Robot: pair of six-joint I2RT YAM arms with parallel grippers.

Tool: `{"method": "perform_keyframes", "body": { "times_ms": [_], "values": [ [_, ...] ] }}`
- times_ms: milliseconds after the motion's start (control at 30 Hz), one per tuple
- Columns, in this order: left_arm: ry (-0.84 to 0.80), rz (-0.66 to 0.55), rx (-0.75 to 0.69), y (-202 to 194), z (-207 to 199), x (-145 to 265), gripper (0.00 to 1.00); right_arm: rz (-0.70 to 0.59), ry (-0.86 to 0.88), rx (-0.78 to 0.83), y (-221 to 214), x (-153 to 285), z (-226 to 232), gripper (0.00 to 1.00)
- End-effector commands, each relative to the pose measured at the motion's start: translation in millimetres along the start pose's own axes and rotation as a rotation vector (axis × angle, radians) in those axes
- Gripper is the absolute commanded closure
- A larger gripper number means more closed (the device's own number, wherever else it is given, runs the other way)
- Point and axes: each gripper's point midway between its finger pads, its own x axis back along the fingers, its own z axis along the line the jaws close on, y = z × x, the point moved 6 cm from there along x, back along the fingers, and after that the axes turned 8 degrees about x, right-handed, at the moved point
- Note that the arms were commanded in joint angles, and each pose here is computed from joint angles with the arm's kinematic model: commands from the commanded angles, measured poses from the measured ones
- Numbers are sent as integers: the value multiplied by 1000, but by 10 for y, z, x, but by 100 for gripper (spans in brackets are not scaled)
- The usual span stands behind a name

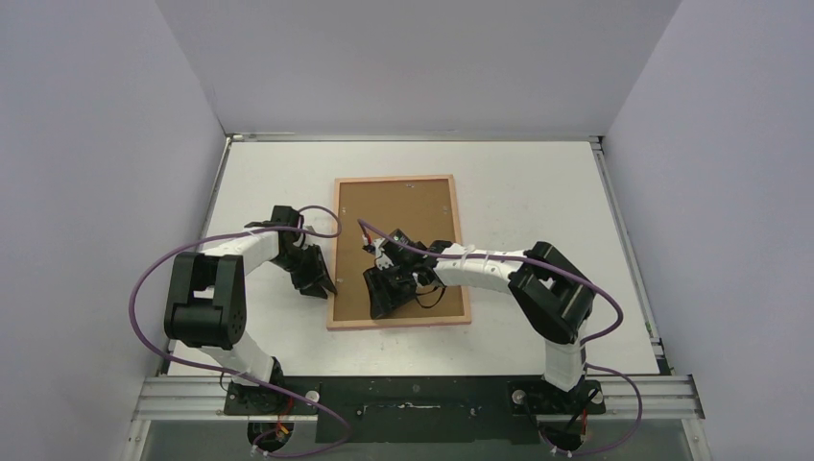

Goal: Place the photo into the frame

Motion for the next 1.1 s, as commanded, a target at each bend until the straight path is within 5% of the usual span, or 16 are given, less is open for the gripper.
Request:
{"method": "perform_keyframes", "body": {
  "times_ms": [0, 1067],
  "values": [
    [39, -11, -13, 59, 21, 0, 74, -25, 27, 0, 49, -170, -64, 55],
    [52, -8, -11, 116, 5, -21, 80, 157, 173, 23, -279, -348, -57, 55]
  ]
}}
